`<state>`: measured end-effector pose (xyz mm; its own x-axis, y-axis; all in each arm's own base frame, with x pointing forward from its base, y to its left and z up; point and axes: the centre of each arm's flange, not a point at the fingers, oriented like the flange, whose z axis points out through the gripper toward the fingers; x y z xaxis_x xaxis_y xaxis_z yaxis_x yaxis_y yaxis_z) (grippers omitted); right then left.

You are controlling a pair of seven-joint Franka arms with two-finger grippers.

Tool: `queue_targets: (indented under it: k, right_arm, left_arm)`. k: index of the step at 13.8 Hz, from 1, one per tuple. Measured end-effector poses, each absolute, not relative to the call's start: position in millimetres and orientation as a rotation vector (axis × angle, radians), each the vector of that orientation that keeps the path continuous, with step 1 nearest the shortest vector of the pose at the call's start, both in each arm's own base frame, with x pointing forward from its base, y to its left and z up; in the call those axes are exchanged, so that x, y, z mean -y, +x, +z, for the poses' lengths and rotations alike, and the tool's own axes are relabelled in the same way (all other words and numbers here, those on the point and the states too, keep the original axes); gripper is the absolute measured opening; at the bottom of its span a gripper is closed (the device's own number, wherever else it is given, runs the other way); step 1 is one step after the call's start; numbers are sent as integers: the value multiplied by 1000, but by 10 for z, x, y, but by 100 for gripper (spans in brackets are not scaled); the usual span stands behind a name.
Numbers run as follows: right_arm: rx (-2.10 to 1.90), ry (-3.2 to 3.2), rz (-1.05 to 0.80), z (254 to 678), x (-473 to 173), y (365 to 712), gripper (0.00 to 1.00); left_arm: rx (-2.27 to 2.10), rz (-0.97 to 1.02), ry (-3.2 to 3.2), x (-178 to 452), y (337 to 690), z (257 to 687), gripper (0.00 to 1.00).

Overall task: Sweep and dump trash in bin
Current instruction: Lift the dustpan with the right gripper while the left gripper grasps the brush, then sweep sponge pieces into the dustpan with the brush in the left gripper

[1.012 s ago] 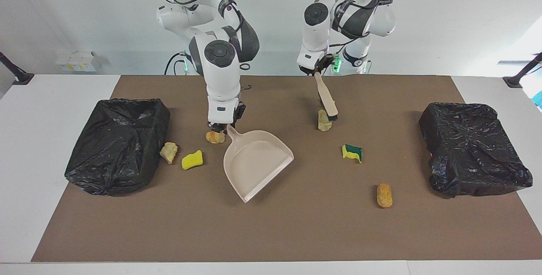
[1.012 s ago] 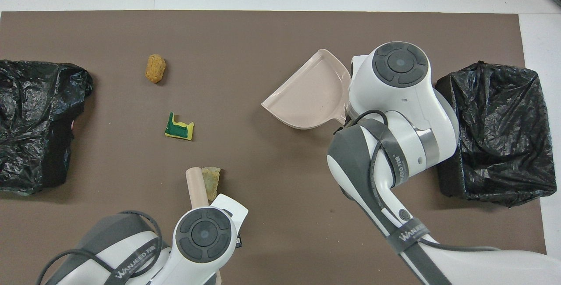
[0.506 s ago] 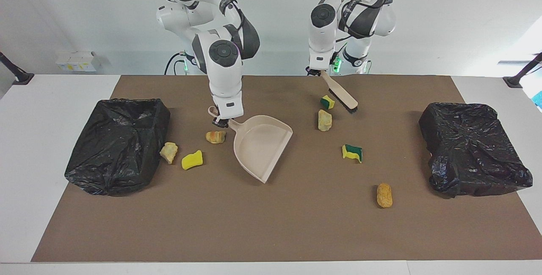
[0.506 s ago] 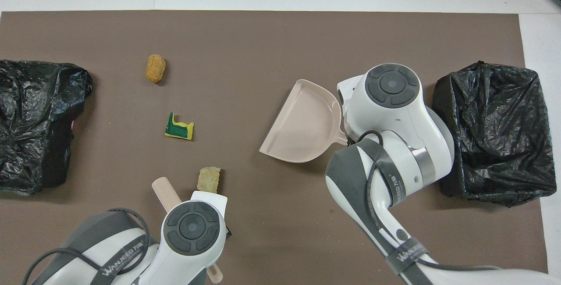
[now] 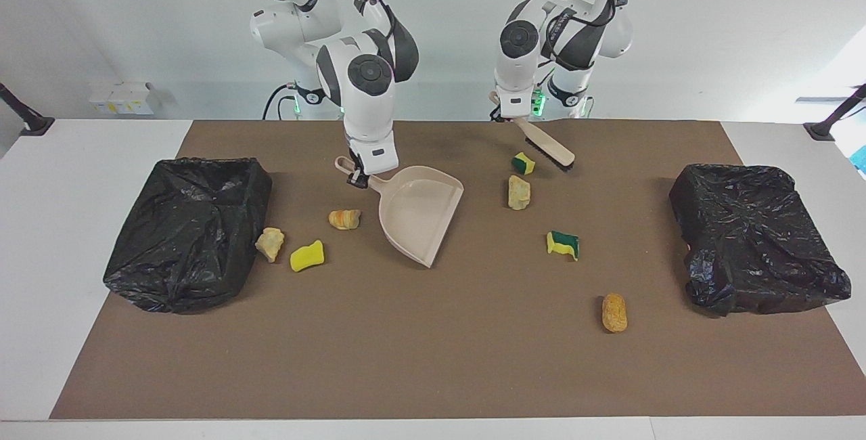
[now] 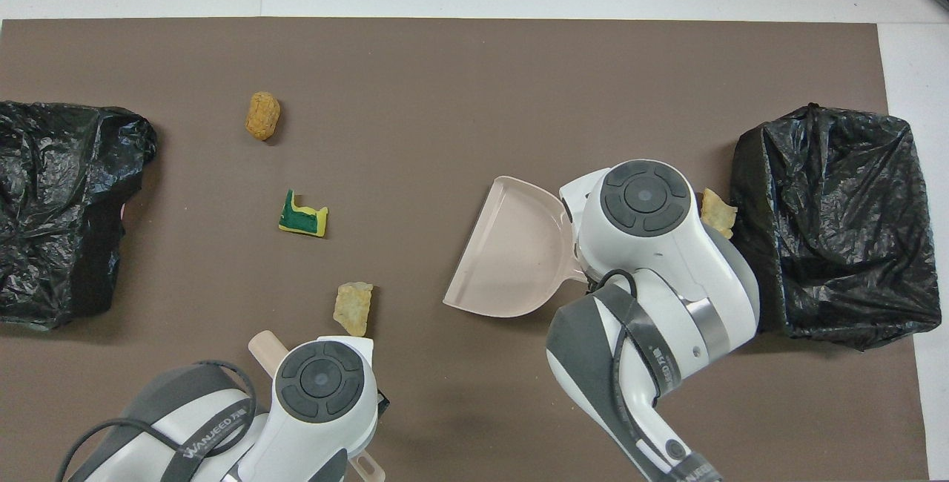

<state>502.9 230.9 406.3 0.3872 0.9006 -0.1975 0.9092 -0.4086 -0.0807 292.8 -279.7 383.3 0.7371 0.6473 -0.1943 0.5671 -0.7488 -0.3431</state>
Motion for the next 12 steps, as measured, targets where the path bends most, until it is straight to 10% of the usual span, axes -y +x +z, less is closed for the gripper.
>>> queue_targets:
  k: [12]
  right_arm:
    - [-1934, 2260, -241, 3799, -2230, 5010, 31]
  left_arm:
    - [959, 416, -2846, 3145, 2816, 3484, 26]
